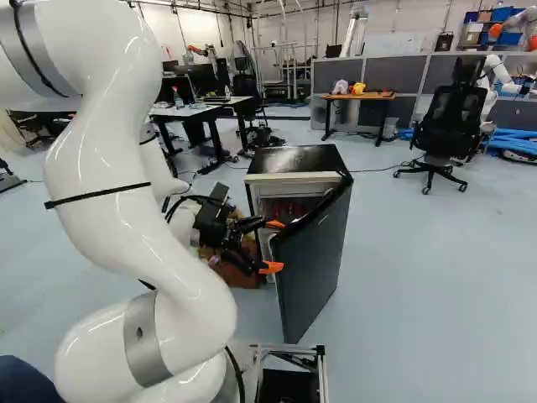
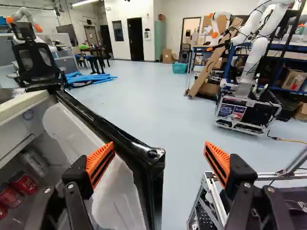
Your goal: Grab a drink from the fridge
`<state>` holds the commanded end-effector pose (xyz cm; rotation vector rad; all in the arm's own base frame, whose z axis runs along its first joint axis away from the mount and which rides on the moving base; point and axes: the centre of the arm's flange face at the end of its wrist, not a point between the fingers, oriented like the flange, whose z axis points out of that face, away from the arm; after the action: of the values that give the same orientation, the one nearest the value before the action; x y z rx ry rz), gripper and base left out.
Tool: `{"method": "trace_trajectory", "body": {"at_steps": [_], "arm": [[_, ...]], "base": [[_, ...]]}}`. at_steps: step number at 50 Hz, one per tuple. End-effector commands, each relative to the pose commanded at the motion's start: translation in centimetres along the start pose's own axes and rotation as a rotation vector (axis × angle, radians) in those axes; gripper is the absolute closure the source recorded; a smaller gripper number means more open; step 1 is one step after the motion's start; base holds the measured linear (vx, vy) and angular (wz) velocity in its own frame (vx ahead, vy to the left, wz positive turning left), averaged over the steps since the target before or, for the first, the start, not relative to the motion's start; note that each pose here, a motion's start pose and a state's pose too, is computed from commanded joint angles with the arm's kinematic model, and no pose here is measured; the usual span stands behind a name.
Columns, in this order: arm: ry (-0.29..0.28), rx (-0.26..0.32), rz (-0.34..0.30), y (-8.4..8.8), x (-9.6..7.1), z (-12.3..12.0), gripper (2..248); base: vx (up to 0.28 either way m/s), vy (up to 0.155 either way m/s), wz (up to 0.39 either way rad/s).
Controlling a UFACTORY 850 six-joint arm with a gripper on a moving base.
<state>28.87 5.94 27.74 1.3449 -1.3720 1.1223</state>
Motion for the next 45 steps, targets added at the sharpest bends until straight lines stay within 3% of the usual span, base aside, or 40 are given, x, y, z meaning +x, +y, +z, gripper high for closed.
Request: {"method": "trace_trajectory", "body": {"at_steps": [45], "arm": [[-0.058, -0.234, 0.148, -5.4, 2.1, 6.2, 3]], "base": [[0.0, 0.0, 0.0]]}}
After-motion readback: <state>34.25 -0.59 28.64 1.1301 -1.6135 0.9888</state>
